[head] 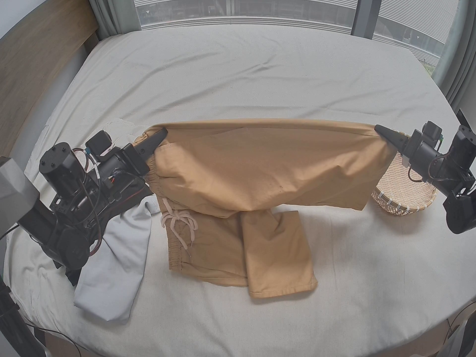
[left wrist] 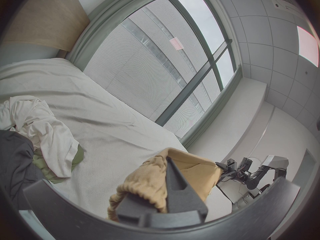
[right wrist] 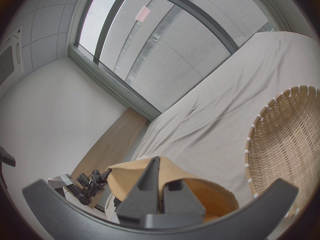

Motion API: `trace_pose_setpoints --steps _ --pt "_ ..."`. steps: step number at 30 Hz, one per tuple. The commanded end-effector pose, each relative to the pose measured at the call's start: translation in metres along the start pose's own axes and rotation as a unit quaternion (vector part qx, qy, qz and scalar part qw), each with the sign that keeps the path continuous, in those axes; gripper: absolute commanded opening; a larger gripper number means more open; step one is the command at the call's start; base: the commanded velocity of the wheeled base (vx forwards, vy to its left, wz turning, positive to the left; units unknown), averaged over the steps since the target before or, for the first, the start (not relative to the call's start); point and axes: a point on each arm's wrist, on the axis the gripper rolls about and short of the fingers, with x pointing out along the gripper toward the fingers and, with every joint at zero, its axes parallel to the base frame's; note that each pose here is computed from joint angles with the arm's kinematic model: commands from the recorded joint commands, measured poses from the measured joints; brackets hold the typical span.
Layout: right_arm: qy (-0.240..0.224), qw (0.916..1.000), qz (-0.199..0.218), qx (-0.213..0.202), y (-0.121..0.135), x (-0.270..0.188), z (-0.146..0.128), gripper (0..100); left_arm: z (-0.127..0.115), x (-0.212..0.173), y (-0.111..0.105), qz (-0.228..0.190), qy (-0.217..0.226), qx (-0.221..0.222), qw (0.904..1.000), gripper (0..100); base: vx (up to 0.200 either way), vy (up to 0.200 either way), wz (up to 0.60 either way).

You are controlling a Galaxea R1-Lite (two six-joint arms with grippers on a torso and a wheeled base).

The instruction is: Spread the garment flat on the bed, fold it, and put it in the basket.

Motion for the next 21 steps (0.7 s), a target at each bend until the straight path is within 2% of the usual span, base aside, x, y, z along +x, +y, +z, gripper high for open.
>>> trace_pose_setpoints --steps 1,8,17,18,21 --pt "0.008 0.9999 -0.005 0.008 -0.018 0.016 -0.004 0 -0.014 0.014 0.016 0.006 0.006 -0.004 1.0 0 0.0 0.0 0.0" --pt "-0.015 0.9998 -0.009 -0.003 -0.038 0.042 0.004 0 -0.02 0.031 0.032 0.013 -0.008 -0.001 0.9999 0 0.0 0.0 0.0" --pt "-0.017 0.9998 -0.004 -0.006 -0.05 0.059 0.004 0 -0.014 0.042 0.061 0.027 -0.033 -0.005 0.9991 0 0.0 0.0 0.0" --pt "-0.014 0.9999 -0.005 -0.003 -0.053 0.061 0.002 100 -0.015 0.043 0.063 0.029 -0.03 -0.012 0.999 100 0.0 0.0 0.0" --pt "-0.018 0.9998 -0.009 -0.003 -0.061 0.068 0.002 100 -0.012 0.045 0.068 0.035 -0.031 -0.029 0.9985 100 0.0 0.0 0.0"
